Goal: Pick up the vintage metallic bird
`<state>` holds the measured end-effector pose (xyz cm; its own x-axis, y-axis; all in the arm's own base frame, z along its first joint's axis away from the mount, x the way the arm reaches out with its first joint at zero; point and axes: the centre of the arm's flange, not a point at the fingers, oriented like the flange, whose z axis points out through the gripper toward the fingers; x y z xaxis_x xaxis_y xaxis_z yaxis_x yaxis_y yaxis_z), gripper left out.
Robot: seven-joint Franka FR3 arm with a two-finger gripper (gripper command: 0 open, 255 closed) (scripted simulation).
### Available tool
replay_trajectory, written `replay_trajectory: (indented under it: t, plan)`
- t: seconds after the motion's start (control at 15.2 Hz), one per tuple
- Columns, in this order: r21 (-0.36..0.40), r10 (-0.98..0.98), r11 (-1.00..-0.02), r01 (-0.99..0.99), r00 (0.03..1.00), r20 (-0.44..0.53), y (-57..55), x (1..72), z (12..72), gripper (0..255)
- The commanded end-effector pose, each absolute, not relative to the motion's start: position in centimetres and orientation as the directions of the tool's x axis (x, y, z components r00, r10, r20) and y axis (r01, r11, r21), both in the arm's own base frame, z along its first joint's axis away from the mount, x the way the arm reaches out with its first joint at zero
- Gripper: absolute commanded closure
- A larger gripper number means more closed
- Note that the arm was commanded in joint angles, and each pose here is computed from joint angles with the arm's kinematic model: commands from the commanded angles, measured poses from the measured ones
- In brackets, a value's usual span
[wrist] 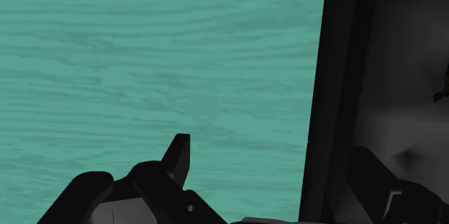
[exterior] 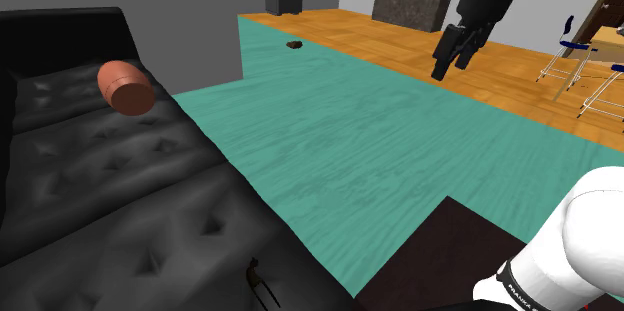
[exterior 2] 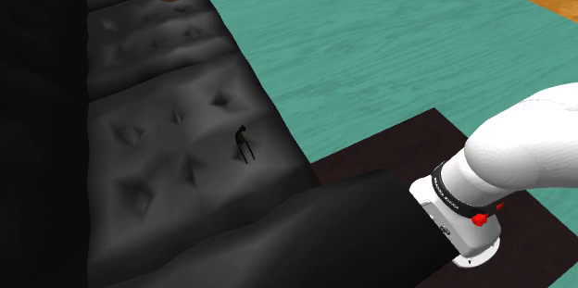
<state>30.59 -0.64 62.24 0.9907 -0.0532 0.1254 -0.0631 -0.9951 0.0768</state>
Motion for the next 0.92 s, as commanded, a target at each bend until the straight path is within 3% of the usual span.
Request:
replay_trajectory:
  t: [0.0,0.86]
  plan:
    - [0.077,-0.053,-0.995,-0.063,0.991,0.125,-0.6,30.6,62.2,0]
    - [0.051,-0.039,-0.998,-0.044,0.993,0.108,9.9,34.1,49.5,0]
